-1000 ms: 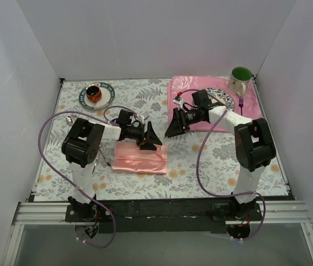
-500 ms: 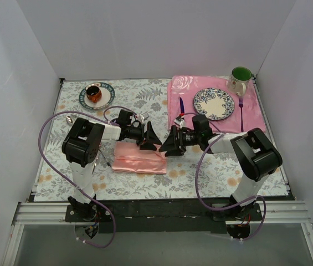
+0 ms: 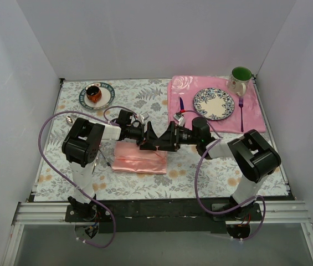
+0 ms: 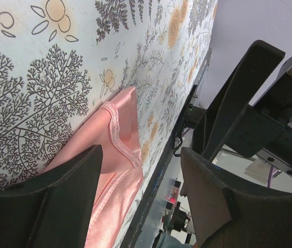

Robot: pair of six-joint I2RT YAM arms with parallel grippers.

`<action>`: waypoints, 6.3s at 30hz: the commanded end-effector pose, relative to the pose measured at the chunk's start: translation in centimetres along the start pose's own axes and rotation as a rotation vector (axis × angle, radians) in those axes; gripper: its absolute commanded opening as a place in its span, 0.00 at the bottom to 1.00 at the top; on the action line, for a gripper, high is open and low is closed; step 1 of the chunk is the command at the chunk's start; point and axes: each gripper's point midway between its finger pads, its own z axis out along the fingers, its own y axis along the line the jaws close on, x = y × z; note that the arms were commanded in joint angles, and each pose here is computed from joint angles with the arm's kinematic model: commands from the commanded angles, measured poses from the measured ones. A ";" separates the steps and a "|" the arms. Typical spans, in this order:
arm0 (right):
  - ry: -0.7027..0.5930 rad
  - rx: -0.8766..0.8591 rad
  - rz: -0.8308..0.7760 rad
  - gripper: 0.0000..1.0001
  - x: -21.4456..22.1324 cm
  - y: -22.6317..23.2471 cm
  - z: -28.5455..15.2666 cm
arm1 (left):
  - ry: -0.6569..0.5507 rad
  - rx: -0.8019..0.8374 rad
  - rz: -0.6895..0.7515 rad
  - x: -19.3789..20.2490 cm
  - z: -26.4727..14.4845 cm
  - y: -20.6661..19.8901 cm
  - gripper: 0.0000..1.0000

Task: Fold the napkin into a case and place the utensils inside
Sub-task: Smooth out the 2/3-rectangle-folded napkin.

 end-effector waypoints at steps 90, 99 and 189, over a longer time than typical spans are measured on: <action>-0.025 0.232 0.114 0.99 2.2 -7.2 1.5 | -0.051 -0.121 -0.059 -0.1 -0.3 3.7 0.63; -0.009 0.326 0.202 0.99 3.9 -9.9 0.4 | -0.068 -0.076 -0.031 -0.9 -0.5 2.3 0.64; 0.093 -0.030 -0.205 0.48 -3.0 4.8 3.0 | -0.269 -0.377 0.947 -2.2 -16.8 -7.4 0.93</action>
